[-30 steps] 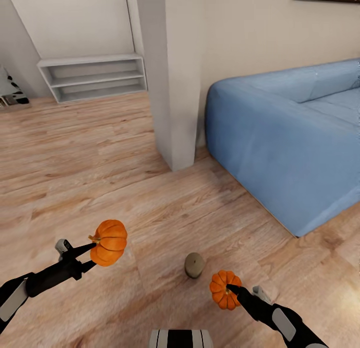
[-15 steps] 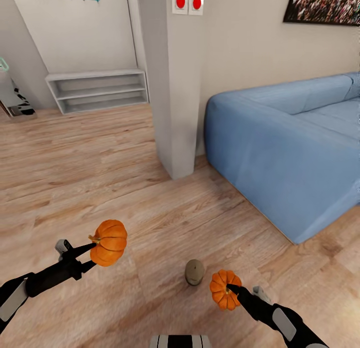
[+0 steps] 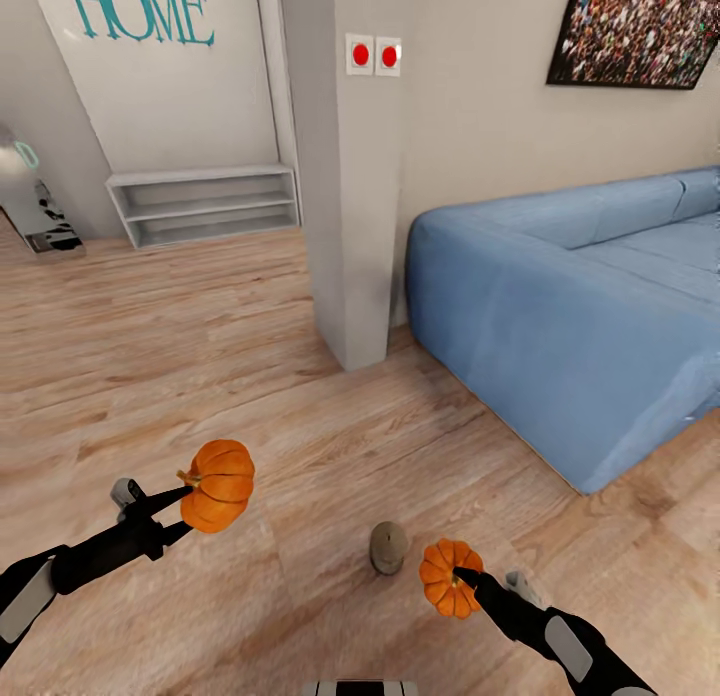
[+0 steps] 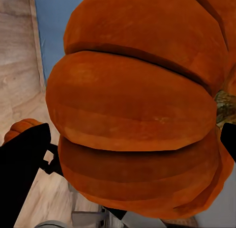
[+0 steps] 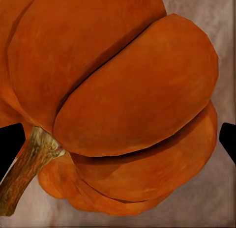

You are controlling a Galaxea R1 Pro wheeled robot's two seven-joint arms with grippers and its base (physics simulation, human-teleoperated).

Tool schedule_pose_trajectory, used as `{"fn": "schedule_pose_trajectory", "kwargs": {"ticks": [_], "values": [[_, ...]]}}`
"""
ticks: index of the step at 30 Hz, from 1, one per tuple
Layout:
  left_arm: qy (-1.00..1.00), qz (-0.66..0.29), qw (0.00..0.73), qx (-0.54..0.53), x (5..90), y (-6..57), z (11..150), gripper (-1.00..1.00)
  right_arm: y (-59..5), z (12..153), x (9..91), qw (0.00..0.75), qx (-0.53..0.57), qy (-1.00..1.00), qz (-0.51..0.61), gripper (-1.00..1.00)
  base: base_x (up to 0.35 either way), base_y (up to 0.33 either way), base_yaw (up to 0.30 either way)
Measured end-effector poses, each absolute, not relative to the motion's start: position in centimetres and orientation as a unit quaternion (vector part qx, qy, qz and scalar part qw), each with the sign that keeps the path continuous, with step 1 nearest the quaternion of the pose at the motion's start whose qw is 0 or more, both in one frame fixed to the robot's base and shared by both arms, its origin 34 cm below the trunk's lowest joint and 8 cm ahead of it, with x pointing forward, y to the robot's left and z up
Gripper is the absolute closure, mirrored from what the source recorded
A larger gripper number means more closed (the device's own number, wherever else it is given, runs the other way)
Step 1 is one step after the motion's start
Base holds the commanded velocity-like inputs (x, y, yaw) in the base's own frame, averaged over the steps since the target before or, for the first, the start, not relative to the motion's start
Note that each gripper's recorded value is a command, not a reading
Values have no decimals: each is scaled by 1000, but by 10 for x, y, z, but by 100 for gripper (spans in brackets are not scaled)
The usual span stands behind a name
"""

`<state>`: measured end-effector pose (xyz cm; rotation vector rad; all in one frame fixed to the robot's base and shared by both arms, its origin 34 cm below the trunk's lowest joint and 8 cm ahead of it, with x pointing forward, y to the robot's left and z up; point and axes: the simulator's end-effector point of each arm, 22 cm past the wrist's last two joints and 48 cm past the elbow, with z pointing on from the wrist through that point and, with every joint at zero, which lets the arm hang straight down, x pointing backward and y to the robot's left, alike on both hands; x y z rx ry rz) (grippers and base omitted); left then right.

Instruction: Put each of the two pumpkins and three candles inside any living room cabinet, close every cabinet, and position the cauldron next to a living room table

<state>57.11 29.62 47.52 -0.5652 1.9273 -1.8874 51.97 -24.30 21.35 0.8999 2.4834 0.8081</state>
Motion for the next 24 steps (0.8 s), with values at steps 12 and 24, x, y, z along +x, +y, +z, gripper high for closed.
{"fn": "schedule_pose_trajectory", "kwargs": {"ticks": [12, 24], "values": [[681, -677, 210, -182, 572, 296, 503, 100, -243, 239, 534, 210, 312, 878, 297, 100, -219, 0, -232], [677, -681, 229, -163, 571, 296, 531, 100, -243, 266, 548, 235, 302, 872, 304, 100, -220, 0, -261]]}}
